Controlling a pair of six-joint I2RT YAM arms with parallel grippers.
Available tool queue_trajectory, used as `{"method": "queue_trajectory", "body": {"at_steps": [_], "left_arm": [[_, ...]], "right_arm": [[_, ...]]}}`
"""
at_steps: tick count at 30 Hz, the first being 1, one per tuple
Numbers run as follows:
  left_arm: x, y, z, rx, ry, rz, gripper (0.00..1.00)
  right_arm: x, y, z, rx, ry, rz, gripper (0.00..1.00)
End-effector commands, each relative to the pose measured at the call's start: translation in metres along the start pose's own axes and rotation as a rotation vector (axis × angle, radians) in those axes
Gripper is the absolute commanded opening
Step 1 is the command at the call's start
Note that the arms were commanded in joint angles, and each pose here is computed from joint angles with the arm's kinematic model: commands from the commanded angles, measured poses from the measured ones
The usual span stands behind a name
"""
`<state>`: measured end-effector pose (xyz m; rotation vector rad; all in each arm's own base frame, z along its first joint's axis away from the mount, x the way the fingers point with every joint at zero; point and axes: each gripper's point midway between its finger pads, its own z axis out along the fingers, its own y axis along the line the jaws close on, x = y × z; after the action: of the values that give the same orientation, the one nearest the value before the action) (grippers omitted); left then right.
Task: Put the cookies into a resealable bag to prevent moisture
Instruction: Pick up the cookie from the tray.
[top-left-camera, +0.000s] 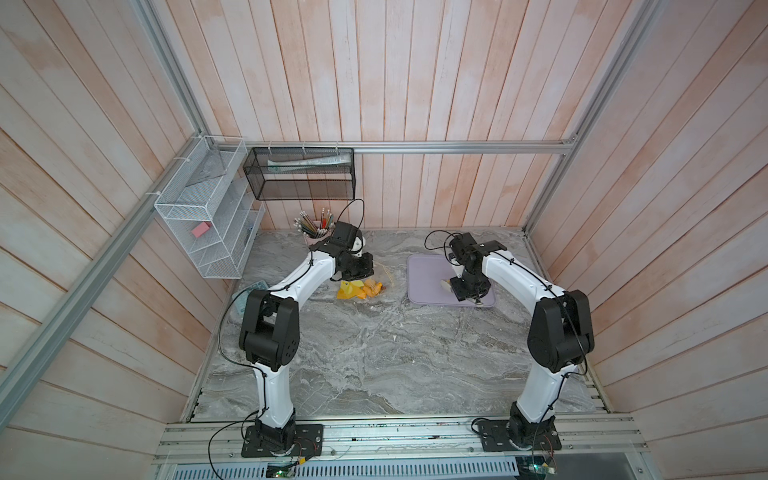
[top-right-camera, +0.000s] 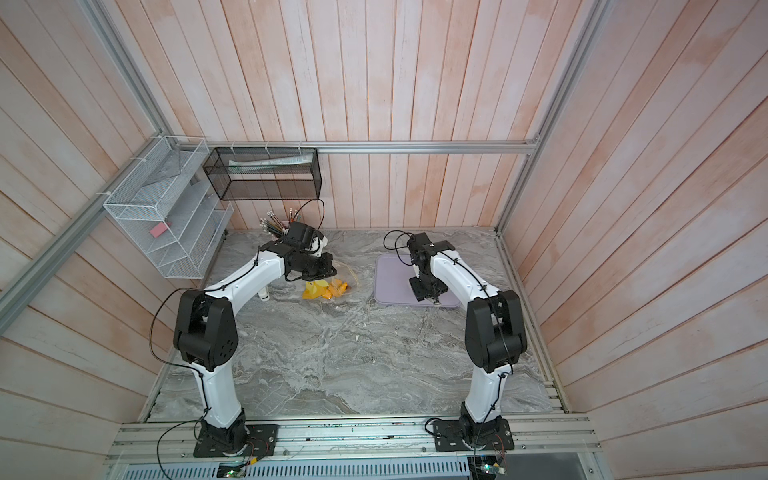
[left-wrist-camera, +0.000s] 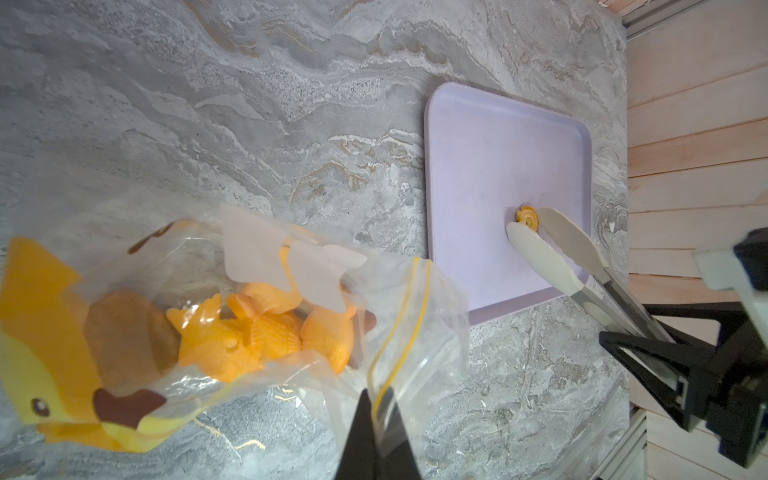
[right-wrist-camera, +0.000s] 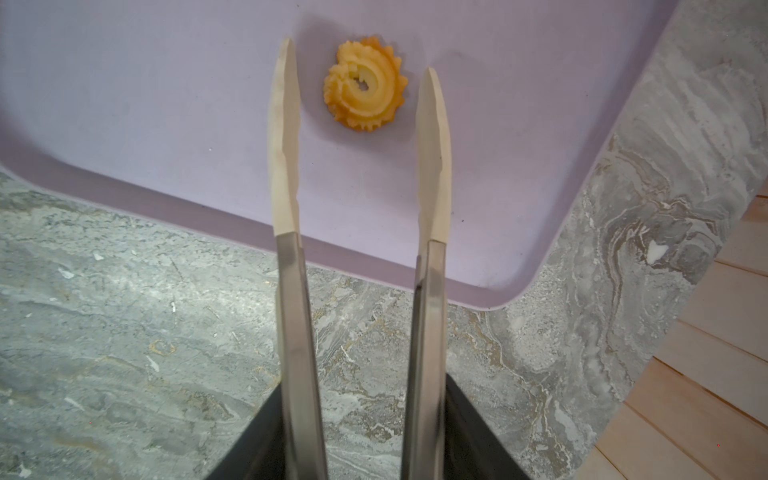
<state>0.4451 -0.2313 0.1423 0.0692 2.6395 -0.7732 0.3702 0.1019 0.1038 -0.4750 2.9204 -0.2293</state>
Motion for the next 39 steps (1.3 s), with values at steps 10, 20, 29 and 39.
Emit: {"method": "queue_trajectory", "body": {"at_steps": [10,20,29,39], "left_arm": [[-0.005,-0.007,0.0,0.013,-0.008,0.017,0.0],[-0.005,-0.005,0.001,0.014,-0.006,0.01,0.0],[-0.006,-0.006,0.0,0.016,-0.009,0.007,0.0],[-0.006,-0.006,0.001,0.016,-0.005,0.012,0.0]], "right_arm": [[-0.005,-0.002,0.002,0.015,0.018,-0.002,0.4],[-0.007,-0.012,-0.014,0.048,-0.028,0.013,0.37],[-0.003,-0.009,-0.017,0.052,-0.017,-0.013,0.5],[0.0,-0.004,-0.007,0.046,0.053,-0.02,0.5]]}}
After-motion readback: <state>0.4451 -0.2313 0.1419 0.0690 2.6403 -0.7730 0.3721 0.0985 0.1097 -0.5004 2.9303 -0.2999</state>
